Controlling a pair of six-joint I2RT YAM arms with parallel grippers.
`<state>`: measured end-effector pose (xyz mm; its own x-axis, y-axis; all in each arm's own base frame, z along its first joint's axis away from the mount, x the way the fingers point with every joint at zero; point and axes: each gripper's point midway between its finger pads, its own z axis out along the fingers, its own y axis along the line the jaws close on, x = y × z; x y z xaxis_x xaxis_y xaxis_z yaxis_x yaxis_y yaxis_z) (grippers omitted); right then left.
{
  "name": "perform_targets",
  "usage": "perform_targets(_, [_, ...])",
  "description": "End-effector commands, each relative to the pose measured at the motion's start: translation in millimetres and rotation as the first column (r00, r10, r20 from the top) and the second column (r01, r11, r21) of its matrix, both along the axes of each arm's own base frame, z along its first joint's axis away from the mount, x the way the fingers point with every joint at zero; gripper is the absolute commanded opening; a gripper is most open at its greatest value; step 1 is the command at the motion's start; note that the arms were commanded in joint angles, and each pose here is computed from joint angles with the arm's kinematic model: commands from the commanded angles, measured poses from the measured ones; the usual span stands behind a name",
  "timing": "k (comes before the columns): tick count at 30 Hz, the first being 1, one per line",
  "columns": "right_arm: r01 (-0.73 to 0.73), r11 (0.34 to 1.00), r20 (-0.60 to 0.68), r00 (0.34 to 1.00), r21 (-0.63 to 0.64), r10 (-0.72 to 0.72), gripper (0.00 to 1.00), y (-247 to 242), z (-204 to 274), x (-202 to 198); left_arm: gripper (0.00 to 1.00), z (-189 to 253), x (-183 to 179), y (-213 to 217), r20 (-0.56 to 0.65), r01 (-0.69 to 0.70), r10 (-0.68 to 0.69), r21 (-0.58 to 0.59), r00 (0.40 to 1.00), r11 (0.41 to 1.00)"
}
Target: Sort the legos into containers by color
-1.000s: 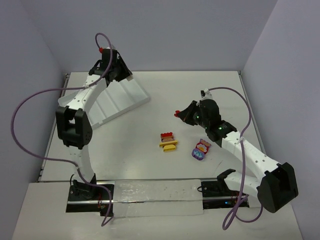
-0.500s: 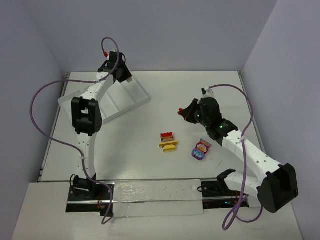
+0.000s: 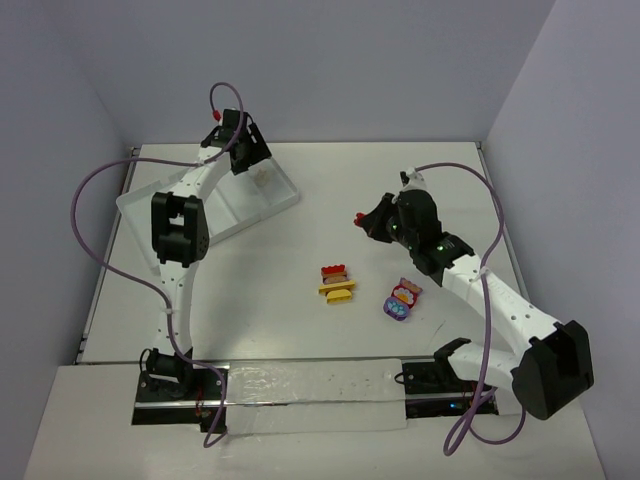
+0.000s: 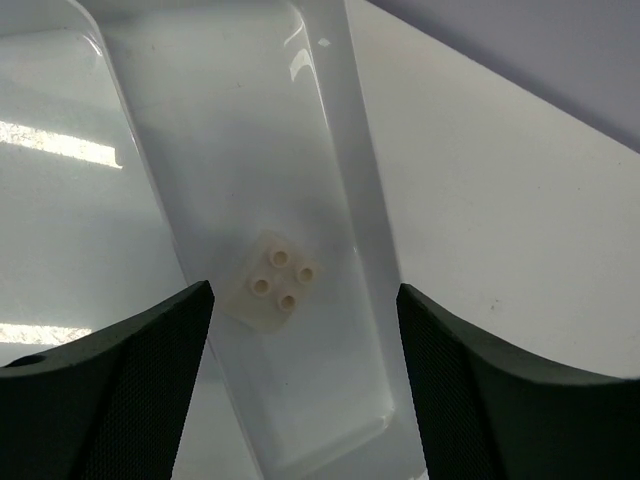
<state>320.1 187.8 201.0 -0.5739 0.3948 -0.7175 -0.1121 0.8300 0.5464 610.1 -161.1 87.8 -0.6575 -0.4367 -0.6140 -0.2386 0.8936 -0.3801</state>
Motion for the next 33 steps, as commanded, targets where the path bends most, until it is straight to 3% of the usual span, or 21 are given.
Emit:
perform_targets(1, [-0.091,0.996,0.048,0.995,0.005,0.091,0.00,16.1,22.3,3.2,0.82,72.3,-0.5,-0.3,0.125,0.054,-0.052,-0.014,0.991,0.998])
perform_targets(6, [-0.154,0.988,0.038,0.987,0.007,0.154,0.00,25.1,22.9,-0.6,0.79,118.5,-35.8,-16.0,0.181,0.154,-0.144,-0.041,0.973,0.987])
perform_targets(7, [-0.160,0.987,0.035,0.987,0.006,0.159,0.00,25.6,22.4,-1.2,0.80,145.4,-51.4,-26.0,0.238,0.210,-0.193,-0.046,0.952,0.977])
perform_targets(12, [-0.287,0.956,0.003,0.958,0.056,0.287,0.00,45.0,25.7,-14.7,0.87,165.5,-107.5,-52.0,0.263,0.407,-0.407,0.057,0.874,0.911])
perform_targets(15, [-0.352,0.930,-0.062,0.931,0.109,0.360,0.00,56.8,30.5,-22.1,0.99,165.0,-148.5,-59.3,0.272,0.532,-0.525,0.053,0.807,0.845])
perform_targets(20, [-0.478,0.843,-0.115,0.849,0.248,0.515,0.00,80.3,39.7,-35.6,0.99,137.0,-199.4,-55.6,0.261,0.596,-0.580,0.022,0.772,0.803])
perform_targets(23, [-0.451,0.860,-0.137,0.861,0.239,0.489,0.00,79.8,35.1,-27.1,0.98,144.5,-220.3,-48.3,0.307,0.584,-0.560,0.015,0.770,0.812])
perform_targets(26, [-0.456,0.850,-0.144,0.853,0.263,0.502,0.00,83.5,31.8,-25.5,0.96,149.2,-242.4,-51.2,0.351,0.621,-0.579,-0.010,0.736,0.784])
perform_targets(27, [-0.465,0.834,-0.149,0.840,0.298,0.521,0.00,88.1,31.5,-27.6,0.95,144.7,-262.0,-59.2,0.369,0.681,-0.621,-0.046,0.692,0.731])
perform_targets(28, [-0.478,0.821,-0.141,0.831,0.312,0.538,0.00,90.7,32.4,-28.9,0.96,155.2,-265.5,-61.1,0.409,0.696,-0.625,-0.034,0.665,0.718])
perform_targets(30, [-0.488,0.792,-0.129,0.817,0.366,0.563,0.00,97.2,37.1,-31.1,0.95,152.7,-295.6,-74.9,0.462,0.792,-0.685,-0.063,0.563,0.608])
perform_targets(31, [-0.494,0.782,-0.124,0.811,0.381,0.572,0.00,99.4,38.3,-31.5,0.96,155.3,-302.7,-78.3,0.482,0.808,-0.693,-0.056,0.536,0.586])
perform_targets(33, [-0.484,0.788,-0.136,0.814,0.380,0.565,0.00,99.3,35.7,-29.9,0.96,156.0,-302.4,-76.8,0.484,0.791,-0.681,-0.043,0.551,0.610])
